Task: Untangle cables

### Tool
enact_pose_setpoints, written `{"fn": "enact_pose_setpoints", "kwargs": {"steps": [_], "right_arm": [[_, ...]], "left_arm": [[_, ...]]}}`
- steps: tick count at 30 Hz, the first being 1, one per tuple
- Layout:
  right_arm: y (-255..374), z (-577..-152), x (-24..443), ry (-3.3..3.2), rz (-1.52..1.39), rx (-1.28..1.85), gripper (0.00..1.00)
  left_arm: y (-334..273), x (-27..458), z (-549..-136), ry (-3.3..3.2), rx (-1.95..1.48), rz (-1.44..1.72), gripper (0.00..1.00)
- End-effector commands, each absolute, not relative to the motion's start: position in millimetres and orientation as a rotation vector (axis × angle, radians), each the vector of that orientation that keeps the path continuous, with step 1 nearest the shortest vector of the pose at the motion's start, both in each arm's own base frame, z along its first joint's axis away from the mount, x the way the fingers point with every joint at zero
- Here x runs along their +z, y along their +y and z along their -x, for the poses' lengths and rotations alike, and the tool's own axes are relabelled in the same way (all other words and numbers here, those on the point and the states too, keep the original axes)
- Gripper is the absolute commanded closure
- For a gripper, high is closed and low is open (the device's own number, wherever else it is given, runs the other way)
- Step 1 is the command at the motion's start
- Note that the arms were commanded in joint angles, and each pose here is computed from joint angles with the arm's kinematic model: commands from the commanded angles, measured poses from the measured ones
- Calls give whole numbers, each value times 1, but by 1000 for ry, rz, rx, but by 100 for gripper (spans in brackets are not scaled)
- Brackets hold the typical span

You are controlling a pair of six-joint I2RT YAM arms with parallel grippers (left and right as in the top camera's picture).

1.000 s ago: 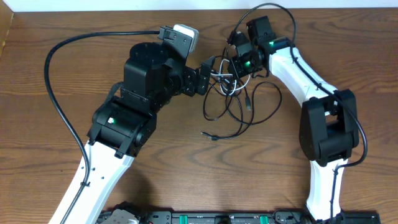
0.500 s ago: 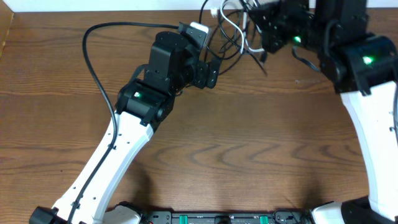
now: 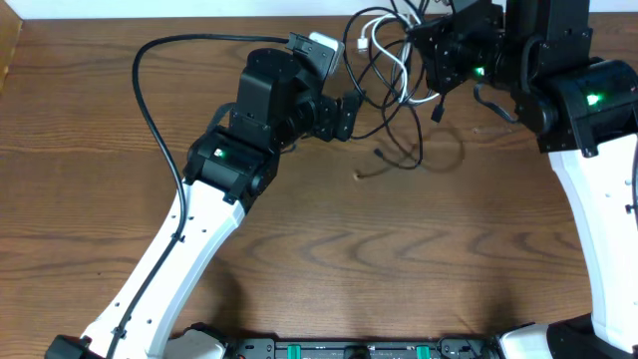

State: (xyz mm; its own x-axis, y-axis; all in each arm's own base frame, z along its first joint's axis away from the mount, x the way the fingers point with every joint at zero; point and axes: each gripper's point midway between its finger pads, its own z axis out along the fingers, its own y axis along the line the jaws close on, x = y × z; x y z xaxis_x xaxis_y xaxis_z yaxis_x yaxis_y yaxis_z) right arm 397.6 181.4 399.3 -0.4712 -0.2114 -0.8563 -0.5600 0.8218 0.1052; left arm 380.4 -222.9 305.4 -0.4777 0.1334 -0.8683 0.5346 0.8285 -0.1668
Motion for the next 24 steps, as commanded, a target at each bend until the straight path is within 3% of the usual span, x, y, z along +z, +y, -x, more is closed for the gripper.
{"fn": "enact_pose_setpoints", "kwargs": {"steps": [1, 9, 19, 22, 24], "right_arm": [[176, -411, 389, 2083, 549, 410, 99], [190, -426, 362, 2130, 578, 451, 99], [215, -418, 371, 2080, 636, 547, 99], [221, -414, 373, 2068, 658, 582, 99], [226, -412, 376, 2053, 674, 615, 99]], "left_arm": [[-224, 354, -361, 1959, -663, -404, 9], [-207, 398, -330, 1855, -677, -384, 9], [-218, 362, -352, 1950, -662, -391, 9], [-218, 355, -359, 1966, -644, -381, 19], [-216, 350, -367, 1977, -612, -360, 20]]}}
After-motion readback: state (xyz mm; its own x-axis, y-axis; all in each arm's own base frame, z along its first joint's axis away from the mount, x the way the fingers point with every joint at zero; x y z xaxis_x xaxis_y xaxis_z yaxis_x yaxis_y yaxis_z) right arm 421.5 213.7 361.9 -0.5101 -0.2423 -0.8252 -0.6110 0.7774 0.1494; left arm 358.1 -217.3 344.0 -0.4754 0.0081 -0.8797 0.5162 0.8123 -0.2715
